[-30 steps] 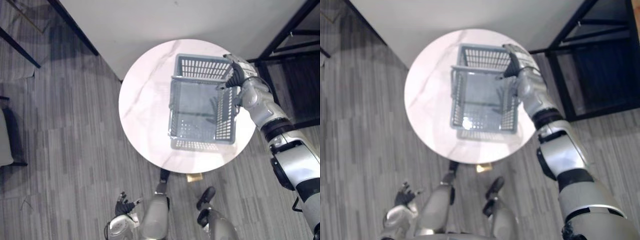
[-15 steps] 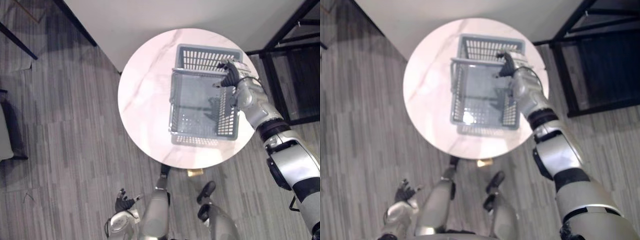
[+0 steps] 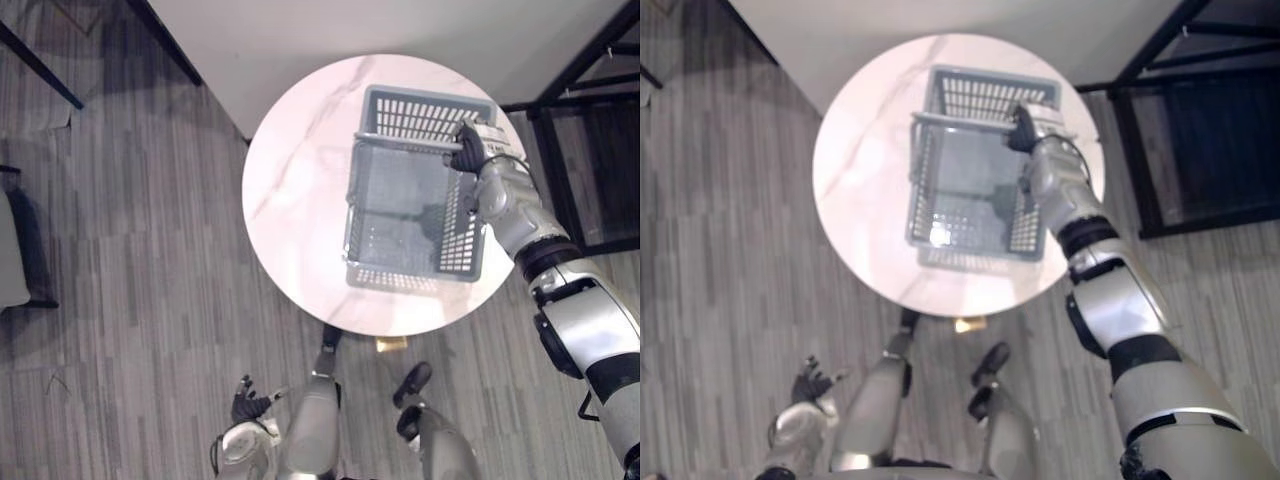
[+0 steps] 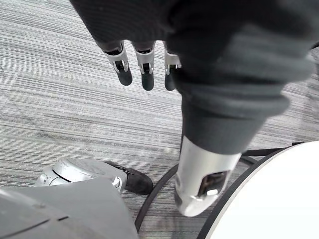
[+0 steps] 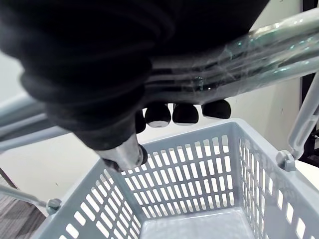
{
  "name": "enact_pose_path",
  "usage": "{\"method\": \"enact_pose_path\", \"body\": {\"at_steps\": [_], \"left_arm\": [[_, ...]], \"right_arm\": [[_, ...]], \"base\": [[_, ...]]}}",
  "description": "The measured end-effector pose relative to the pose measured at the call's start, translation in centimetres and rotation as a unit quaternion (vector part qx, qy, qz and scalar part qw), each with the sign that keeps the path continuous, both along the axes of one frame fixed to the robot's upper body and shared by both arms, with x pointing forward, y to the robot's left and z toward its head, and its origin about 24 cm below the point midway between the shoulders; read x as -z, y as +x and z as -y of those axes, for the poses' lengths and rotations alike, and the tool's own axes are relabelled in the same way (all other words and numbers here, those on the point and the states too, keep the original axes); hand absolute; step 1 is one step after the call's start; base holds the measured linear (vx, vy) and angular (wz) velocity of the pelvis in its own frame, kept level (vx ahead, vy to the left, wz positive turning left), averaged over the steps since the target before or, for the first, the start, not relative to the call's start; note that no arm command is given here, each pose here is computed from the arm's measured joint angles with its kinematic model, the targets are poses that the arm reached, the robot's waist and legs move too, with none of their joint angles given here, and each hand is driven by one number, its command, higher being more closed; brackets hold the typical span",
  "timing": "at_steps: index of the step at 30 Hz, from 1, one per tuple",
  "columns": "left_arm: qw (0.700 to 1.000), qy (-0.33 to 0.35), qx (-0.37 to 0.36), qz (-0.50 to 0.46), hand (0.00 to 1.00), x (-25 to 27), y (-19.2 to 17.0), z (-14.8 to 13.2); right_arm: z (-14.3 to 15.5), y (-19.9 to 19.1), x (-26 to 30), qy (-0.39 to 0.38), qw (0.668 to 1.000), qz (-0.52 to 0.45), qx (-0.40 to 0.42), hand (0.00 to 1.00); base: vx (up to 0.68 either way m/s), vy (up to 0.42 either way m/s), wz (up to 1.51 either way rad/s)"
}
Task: Pick vegetable in the basket
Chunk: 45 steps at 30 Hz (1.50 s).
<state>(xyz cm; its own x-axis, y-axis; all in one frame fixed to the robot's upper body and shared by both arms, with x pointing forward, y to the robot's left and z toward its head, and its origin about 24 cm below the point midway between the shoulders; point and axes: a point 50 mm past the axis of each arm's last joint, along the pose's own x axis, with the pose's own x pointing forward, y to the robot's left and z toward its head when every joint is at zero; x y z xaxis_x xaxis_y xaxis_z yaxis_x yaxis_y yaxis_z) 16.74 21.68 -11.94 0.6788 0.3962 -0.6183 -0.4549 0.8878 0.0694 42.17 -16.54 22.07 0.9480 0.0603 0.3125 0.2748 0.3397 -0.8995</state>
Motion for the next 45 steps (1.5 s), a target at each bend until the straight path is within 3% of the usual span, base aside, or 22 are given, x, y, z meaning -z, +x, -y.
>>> {"method": "enact_pose_path", "body": {"at_steps": [9,14,21,27,31,41,45], "left_arm": [[1.0,0.0,0.005,0.013,0.0,-0.4,1.0,0.2],[1.0,-0.004,-0.011,0.002,0.0,-0.3,0.8,-0.2],[0.999,0.007,-0.035,-0.029,0.0,0.2,-0.3,-1.8],[0.996,0.019,-0.019,-0.08,0.0,1.3,-2.9,-2.3],[0.993,0.024,-0.007,-0.116,0.0,2.1,-4.8,-2.3],[0.986,0.015,0.02,-0.167,0.0,3.1,-7.9,-1.9],[0.984,0.012,0.025,-0.176,0.0,3.3,-8.3,-1.7]], "right_arm": [[0.1,-0.1,0.1,-0.022,1.0,0.002,0.002,1.0],[-3.3,-1.4,0.4,-0.092,0.993,0.019,-0.078,1.0],[-5.8,-5.1,0.1,-0.138,0.968,0.06,-0.201,1.0],[-5.3,-7.9,4.7,-0.129,0.96,0.008,-0.249,1.0],[-3.7,-9.2,7.0,-0.107,0.964,-0.019,-0.243,1.0],[4.9,-13.1,13.3,-0.09,0.972,-0.159,-0.148,1.0],[6.9,-14.2,14.1,-0.08,0.975,-0.176,-0.114,1.0]], "base": [[0.0,-0.002,0.0],[0.02,-0.027,-0.09],[-0.01,-0.02,-0.15],[-0.01,-0.031,-0.29],[-0.03,-0.019,-0.25],[-0.01,-0.003,-0.16],[-0.02,-0.001,-0.14]]}}
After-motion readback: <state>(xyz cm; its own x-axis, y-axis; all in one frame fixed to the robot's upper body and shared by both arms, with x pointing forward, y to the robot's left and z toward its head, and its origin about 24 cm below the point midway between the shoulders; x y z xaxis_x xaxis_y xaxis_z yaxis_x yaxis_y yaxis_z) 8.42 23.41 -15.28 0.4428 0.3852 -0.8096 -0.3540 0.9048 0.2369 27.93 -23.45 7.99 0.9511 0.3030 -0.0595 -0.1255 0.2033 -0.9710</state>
